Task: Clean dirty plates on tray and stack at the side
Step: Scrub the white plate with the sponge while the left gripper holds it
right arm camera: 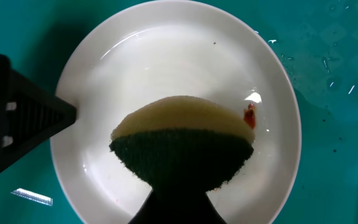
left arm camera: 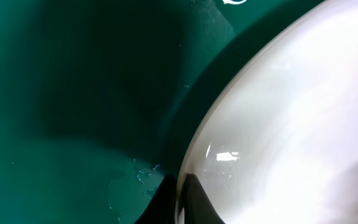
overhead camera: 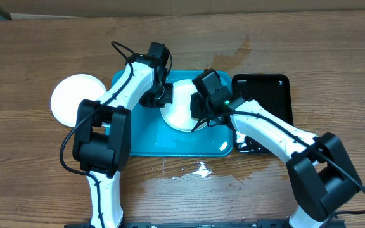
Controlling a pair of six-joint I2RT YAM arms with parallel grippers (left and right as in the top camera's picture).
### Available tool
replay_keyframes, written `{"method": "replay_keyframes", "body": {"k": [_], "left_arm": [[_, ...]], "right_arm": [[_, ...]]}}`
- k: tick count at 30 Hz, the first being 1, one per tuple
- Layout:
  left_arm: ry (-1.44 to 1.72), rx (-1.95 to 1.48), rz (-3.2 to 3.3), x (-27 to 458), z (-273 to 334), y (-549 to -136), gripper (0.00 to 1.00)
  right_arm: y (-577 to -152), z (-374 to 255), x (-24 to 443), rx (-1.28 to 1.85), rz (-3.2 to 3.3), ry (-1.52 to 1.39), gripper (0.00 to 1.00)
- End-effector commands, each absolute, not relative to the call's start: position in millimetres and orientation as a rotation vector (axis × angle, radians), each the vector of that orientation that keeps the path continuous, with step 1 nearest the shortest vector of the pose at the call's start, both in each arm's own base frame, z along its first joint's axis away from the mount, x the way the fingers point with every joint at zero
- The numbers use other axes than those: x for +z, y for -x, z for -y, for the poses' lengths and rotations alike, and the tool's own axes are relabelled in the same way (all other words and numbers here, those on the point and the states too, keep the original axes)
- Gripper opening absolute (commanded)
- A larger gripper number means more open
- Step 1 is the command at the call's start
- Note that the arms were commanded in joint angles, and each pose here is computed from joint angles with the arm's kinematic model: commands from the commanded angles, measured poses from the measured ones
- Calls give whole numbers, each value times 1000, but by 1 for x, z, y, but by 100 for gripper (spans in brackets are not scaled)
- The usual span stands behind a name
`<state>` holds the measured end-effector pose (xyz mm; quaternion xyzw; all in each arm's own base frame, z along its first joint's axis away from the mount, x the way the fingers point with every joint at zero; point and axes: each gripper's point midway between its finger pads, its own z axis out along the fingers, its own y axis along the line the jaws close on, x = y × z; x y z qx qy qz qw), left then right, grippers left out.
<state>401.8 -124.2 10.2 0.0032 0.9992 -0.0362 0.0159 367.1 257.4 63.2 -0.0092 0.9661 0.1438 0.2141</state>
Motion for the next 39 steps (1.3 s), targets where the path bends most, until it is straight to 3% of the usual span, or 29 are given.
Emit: {"method": "replay_keyframes", "body": {"k": [1,6,11,22,33,35,37,39], "left_arm": [[20,-19,-3157,-8,107,-391,4],[21,-18,-3156,-8,106,-391,4],[27,-11,-3156,-8,104,-391,4],[22,13,-3157,-8,101,-391,4],[22,19,-3156,-8,100,-391,4],[23,20,-3156,-8,100,-391,4],[23,19,-3156,-8,100,-391,4],[23,22,-3155,-8,100,-391,4]], "right_arm": [[-379,-259,65,387,-2650,0,4],[-381,-261,53,377,-2662,2,16],[-388,-254,44,307,-2647,-17,42],[-384,-252,85,275,-2678,6,49],[-359,-250,39,232,-2814,19,49],[-351,-257,31,288,-2861,6,42],[-348,-260,28,319,-2883,-7,27],[-348,-260,28,320,-2883,-18,18]]}}
